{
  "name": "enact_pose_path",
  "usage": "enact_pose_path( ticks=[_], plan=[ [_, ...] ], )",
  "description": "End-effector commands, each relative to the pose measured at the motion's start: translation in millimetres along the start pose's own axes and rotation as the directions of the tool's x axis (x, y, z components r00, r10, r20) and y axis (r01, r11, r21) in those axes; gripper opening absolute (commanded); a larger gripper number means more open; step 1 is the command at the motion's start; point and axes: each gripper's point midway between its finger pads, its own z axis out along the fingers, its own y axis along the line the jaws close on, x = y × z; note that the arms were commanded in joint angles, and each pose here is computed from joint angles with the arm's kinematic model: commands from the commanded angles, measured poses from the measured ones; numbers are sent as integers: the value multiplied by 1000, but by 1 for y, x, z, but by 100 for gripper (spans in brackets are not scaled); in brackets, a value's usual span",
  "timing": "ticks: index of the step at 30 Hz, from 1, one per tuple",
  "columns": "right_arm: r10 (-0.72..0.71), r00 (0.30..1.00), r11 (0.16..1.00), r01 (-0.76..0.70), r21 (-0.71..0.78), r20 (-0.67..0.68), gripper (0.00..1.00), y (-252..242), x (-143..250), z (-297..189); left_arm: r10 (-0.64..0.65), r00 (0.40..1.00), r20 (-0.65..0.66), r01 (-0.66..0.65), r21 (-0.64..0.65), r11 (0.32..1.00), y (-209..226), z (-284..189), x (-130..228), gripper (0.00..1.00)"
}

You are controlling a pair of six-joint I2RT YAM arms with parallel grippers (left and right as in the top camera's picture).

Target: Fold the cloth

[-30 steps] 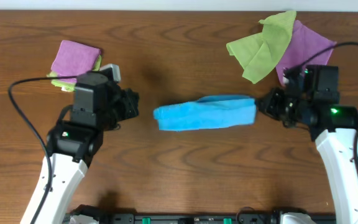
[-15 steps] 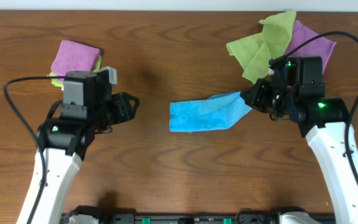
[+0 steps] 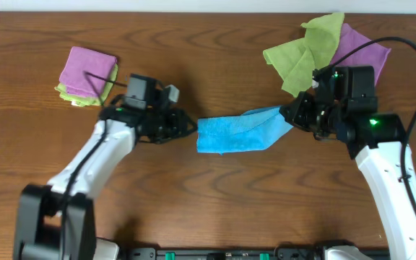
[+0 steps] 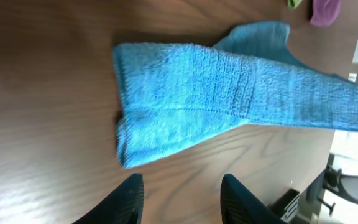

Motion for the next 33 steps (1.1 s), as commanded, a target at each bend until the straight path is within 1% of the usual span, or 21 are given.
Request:
enact_pose_path(
  ticks=[1, 7, 13, 19, 27, 33],
  plan=[
    [-8, 1000, 1000, 8, 1, 8, 2, 5, -3, -1, -57, 997, -43, 57, 4, 998, 5, 18, 6, 42],
    [-14, 1000, 1000, 14, 3, 4, 1, 4, -2, -1, -75, 995, -70, 73, -26, 997, 22, 41, 7, 41],
    [-16, 1000, 1000, 16, 4, 2, 1, 4, -1, -1, -56, 997, -51, 56, -17, 998, 26, 52, -2, 43],
    [-16, 1000, 1000, 16, 4, 2, 1, 4, -1, -1, -69, 997, -41, 67, -35, 997, 35, 61, -6, 44],
    [-16, 1000, 1000, 16, 4, 3, 1, 4, -1, -1, -84, 996, -13, 84, -17, 996, 33, 64, -14, 47],
    [-17, 1000, 1000, 17, 4, 3, 2, 4, -2, -1, -94, 995, -16, 94, -10, 996, 30, 71, -13, 47]
  ],
)
